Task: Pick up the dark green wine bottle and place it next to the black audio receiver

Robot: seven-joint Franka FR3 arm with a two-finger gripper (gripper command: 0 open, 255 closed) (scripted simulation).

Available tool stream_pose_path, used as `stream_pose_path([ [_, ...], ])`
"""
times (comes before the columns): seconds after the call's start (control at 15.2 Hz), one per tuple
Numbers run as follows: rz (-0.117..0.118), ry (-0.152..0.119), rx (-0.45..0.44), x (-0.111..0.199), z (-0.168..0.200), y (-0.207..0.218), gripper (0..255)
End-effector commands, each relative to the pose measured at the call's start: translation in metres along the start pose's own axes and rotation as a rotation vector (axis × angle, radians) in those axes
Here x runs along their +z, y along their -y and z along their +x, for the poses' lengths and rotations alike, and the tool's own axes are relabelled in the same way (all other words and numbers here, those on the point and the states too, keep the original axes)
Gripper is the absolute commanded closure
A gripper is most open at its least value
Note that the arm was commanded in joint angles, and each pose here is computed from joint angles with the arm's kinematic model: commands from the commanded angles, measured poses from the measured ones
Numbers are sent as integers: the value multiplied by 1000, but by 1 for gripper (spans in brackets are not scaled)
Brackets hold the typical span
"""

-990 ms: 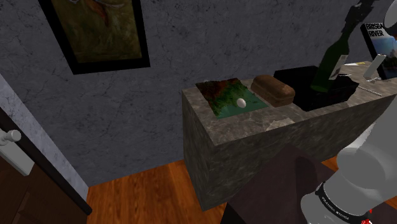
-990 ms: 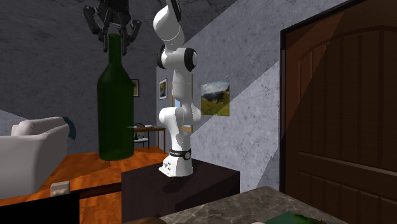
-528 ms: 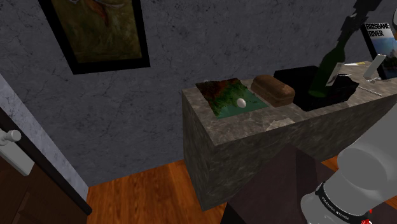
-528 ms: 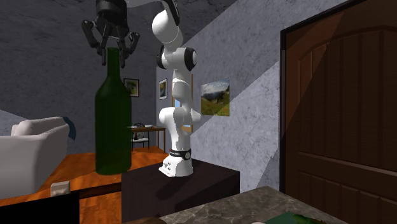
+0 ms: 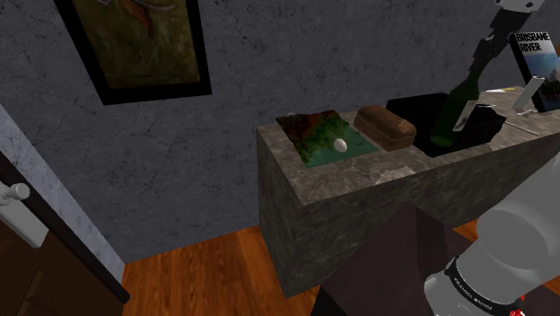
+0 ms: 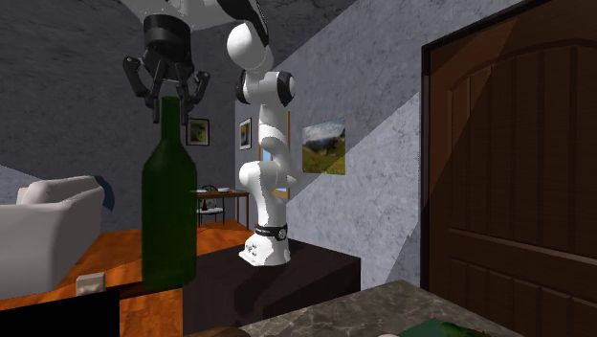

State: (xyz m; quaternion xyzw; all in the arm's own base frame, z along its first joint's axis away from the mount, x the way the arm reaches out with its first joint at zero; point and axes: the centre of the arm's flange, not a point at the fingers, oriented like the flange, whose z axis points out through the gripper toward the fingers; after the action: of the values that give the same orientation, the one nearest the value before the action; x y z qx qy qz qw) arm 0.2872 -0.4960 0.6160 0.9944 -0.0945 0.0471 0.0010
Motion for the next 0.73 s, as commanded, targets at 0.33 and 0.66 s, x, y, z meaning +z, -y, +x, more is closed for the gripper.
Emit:
stream_pose_path([
  [0.33, -1, -1, 0, 37, -3, 1, 255],
  [0.66, -1, -1, 0, 63, -6, 0, 255],
])
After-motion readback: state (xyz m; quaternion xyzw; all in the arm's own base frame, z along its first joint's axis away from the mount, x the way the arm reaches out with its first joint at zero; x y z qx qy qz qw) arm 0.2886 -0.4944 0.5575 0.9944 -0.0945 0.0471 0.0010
